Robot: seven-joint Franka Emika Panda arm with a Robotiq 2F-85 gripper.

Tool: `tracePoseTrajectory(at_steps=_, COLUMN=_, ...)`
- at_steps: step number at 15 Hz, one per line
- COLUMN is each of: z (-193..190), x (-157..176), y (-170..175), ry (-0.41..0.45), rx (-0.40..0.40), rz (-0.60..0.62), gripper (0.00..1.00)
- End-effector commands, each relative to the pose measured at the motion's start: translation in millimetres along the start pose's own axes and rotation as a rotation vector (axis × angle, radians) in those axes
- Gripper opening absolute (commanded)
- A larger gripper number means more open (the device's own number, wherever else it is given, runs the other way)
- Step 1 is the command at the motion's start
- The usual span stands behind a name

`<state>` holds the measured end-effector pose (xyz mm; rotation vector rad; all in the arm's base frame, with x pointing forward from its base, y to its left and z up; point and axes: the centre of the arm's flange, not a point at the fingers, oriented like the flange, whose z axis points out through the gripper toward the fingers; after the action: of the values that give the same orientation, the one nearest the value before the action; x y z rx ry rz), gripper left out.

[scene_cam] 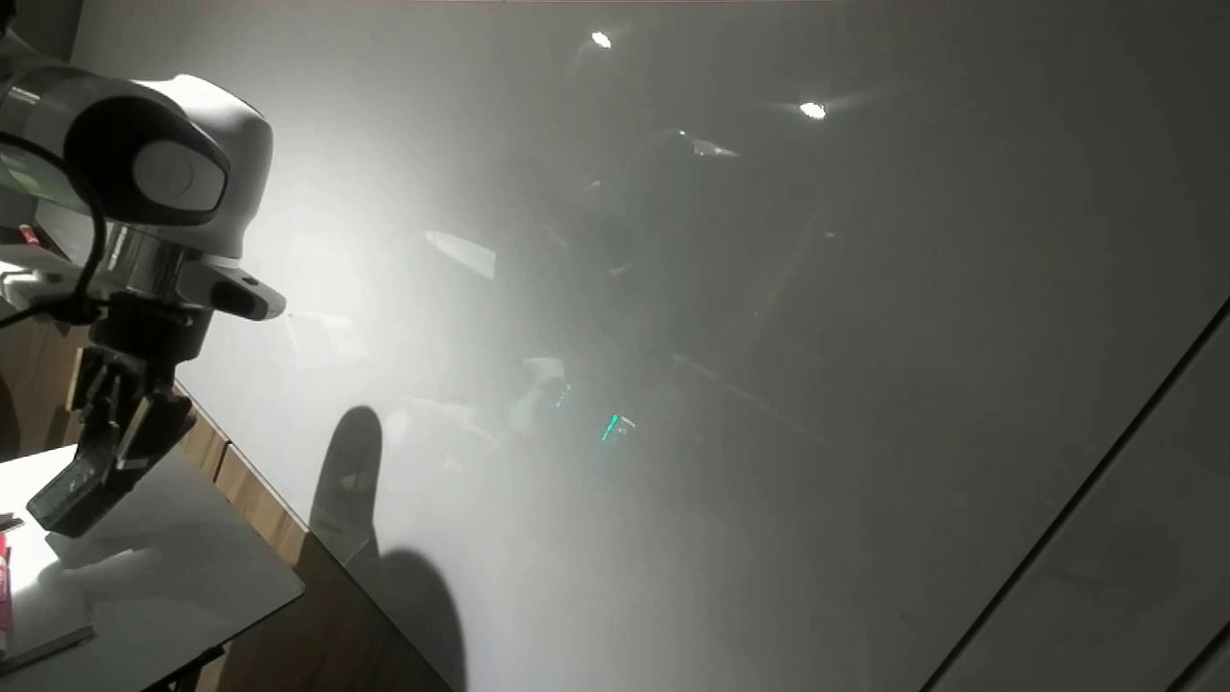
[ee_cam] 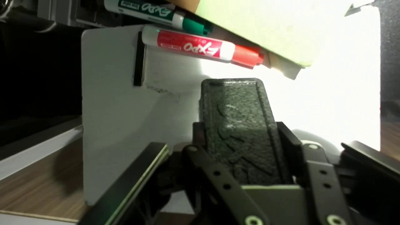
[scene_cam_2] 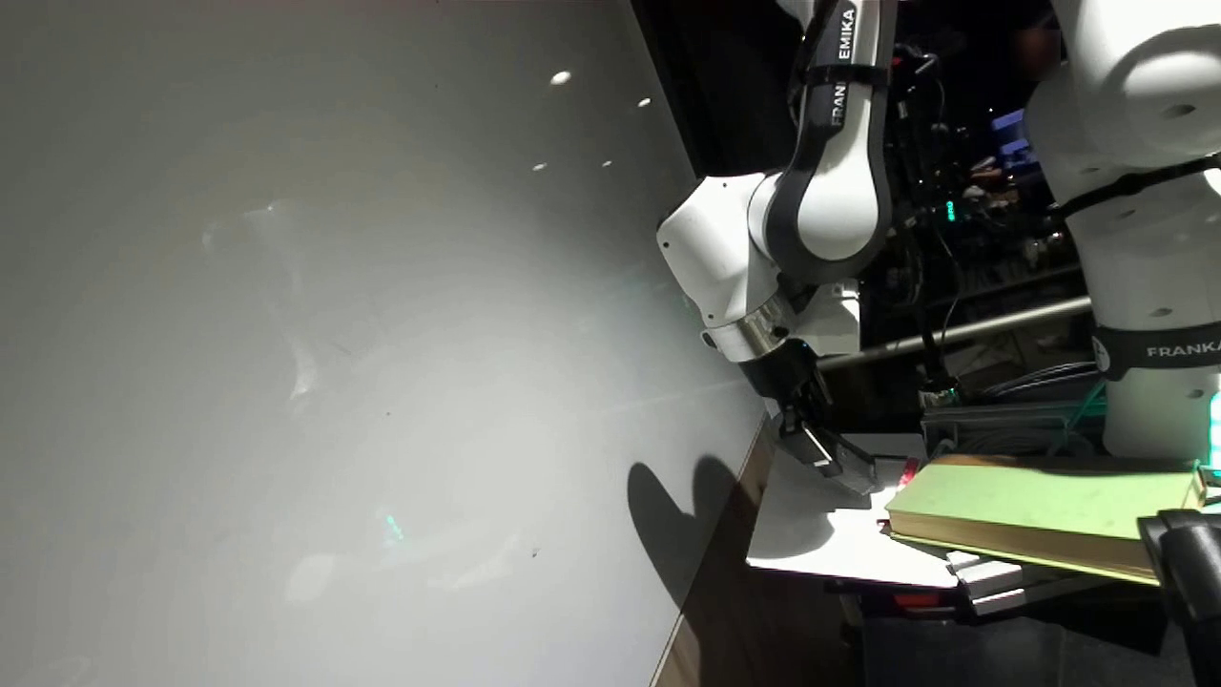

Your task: Use the duster to rub the smiley face off of the board

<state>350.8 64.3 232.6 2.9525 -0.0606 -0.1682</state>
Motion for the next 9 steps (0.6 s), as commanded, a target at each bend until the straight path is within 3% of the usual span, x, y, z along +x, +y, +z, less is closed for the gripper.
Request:
tracePoseTrajectory(at_steps=1, z=25, x=-2, y=4, ry=-0.045, rx=0.011, rz=-0.004, gripper=0.31)
tracePoseTrajectory(at_steps=9, z=27, x=15, y=2, ry=-0.049, rx=0.025, rz=-0.001, gripper=0.31)
